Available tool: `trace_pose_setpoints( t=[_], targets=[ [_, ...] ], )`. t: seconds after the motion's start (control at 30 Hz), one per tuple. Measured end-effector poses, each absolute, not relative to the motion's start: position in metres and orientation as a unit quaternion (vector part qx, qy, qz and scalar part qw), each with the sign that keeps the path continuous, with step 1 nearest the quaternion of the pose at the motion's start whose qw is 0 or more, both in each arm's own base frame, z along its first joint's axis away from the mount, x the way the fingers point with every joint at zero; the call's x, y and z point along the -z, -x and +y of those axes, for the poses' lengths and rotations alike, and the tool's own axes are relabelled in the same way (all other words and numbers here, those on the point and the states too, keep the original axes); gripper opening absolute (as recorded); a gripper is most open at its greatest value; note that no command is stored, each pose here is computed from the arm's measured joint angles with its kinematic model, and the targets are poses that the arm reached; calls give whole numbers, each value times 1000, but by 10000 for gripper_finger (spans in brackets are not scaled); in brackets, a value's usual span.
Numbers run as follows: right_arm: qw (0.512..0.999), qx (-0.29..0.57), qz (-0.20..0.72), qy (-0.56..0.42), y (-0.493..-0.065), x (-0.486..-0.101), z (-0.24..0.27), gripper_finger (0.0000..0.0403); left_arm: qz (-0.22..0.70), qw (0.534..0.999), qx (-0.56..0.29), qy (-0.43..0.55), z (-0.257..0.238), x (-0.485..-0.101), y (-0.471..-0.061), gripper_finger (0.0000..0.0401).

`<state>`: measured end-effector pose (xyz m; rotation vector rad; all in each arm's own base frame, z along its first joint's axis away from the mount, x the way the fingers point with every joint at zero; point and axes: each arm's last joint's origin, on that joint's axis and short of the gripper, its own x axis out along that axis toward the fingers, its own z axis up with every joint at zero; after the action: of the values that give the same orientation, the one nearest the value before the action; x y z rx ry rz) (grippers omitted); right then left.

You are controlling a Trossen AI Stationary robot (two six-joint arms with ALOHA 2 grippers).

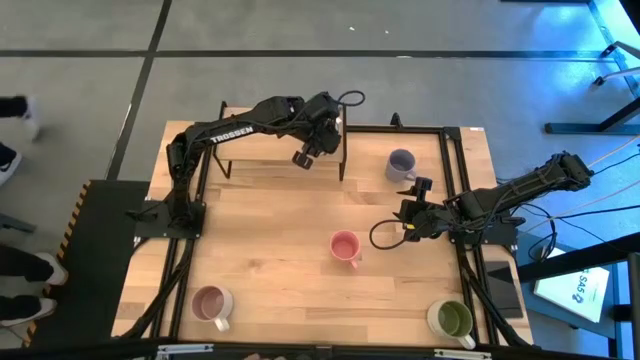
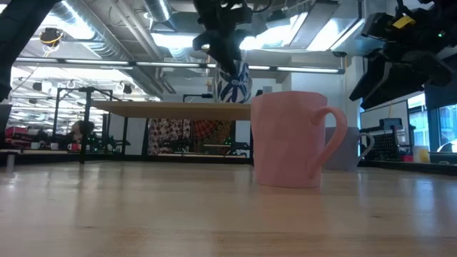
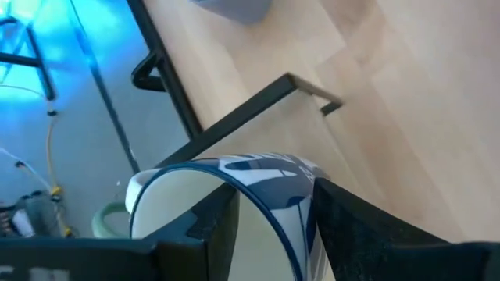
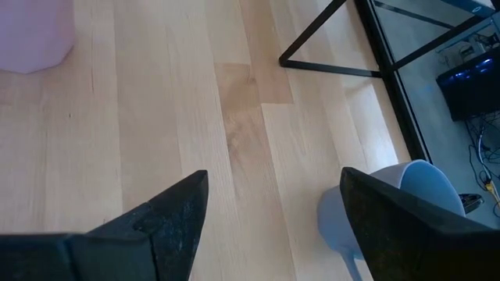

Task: Place coffee mugs
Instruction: Put the white blue on the shelf, then put the pink mug on the shelf

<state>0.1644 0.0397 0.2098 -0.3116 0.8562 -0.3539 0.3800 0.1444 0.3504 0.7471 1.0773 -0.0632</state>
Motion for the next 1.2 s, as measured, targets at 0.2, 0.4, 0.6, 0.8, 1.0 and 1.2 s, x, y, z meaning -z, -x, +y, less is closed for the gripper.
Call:
trace_pose_setpoints(
  t=[0.2,0.4,0.6,0.8,1.0,1.2],
  targets=[
    [883,166,412,148,-164,-210,40,275,502,795,20,-340,142,-352,-380,159],
    [883,167,412,148,-164,-210,40,275,493,801,6,-339,121,-361,-381,160],
    [883,167,412,148,-164,-210,40,275,481,781,-24,-397,91,-377,-380,160],
    [884,167,412,147,-165,-210,40,275,483,773,-51,-407,101,-380,-378,160],
    [886,163,409,143,-165,-210,40,275,460,772,-105,-425,88,-401,-369,160],
    [905,128,387,118,-172,-213,45,275,344,898,-116,-249,45,-450,-336,160]
  ],
)
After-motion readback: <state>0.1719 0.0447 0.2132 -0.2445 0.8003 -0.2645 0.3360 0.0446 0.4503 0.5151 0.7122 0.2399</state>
